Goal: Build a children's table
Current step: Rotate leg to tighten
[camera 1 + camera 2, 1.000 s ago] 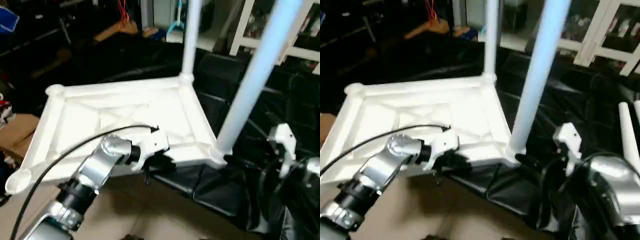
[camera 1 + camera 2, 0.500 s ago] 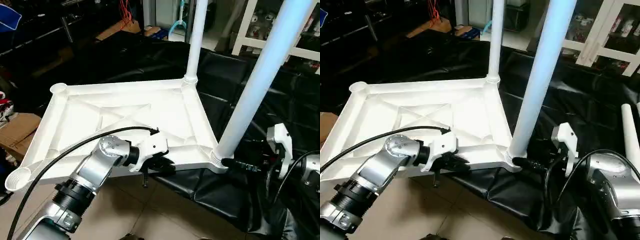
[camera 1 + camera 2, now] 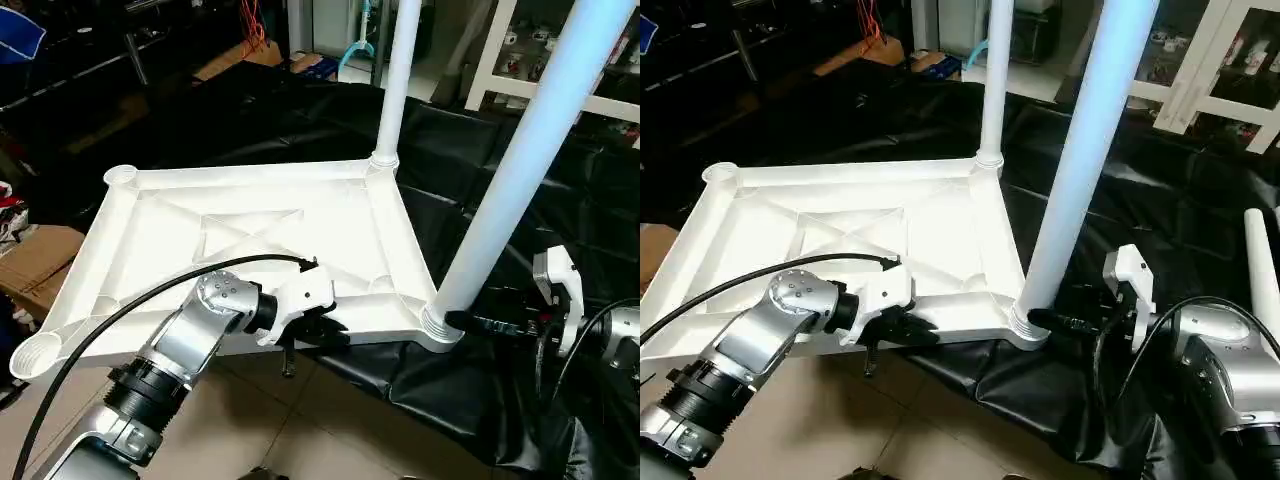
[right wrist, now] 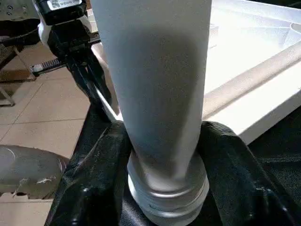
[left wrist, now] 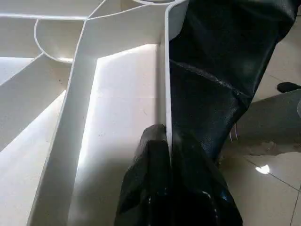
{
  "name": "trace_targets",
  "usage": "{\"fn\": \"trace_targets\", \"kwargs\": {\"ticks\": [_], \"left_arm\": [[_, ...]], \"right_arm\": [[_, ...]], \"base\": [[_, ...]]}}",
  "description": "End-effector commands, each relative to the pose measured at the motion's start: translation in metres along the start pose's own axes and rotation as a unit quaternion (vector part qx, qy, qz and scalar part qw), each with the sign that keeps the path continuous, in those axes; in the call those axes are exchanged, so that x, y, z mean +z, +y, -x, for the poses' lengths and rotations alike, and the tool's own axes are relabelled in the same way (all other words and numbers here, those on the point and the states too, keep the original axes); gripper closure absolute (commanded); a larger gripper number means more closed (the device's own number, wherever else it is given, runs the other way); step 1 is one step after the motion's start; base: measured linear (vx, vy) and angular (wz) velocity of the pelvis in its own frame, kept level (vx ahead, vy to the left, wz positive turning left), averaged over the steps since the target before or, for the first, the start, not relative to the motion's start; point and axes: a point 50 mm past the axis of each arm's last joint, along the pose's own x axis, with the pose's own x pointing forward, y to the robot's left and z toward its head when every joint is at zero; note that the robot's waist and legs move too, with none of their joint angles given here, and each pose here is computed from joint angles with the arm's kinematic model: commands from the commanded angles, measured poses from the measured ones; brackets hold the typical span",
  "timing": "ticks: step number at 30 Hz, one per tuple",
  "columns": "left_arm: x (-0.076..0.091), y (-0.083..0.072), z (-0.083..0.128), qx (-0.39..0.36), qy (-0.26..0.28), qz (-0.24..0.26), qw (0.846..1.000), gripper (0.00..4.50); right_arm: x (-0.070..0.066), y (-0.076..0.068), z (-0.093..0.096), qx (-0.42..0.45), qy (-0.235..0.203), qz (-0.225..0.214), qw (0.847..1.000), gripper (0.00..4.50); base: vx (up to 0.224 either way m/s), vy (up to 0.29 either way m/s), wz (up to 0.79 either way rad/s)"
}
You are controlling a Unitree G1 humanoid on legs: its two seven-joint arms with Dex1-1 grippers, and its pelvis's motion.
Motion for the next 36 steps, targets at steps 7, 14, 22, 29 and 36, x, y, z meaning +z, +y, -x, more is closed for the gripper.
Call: {"fn": "trace_targets", "kwargs": {"ticks": [7,14,22,29,36], "left_arm": [[0.016,-0.004,-0.006,-0.022,-0.036,-0.024,0.999,4.50],[0.020,0.009,-0.016,0.055,-0.024,0.011,0.998,4.50],[0.059,0.023,-0.048,0.141,-0.085,0.111,0.980,4.50],[0.085,0.024,-0.060,0.142,-0.112,0.115,0.977,4.50],[0.076,0.028,-0.053,0.161,-0.100,0.128,0.973,4.50]], "right_arm": [[-0.005,0.002,-0.010,0.014,0.005,-0.002,1.000,2.55],[-0.028,-0.009,-0.029,-0.148,-0.027,-0.037,0.988,2.57],[-0.041,-0.026,-0.098,-0.397,-0.028,-0.104,0.911,2.57],[-0.012,-0.035,-0.151,-0.474,-0.056,-0.118,0.871,2.59],[0.001,-0.031,-0.158,-0.427,-0.101,-0.088,0.894,2.59]], "base": [[0.000,0.000,0.00],[0.000,0.000,0.00],[0.000,0.000,0.00],[0.000,0.000,0.00],[0.000,0.000,0.00]]}}
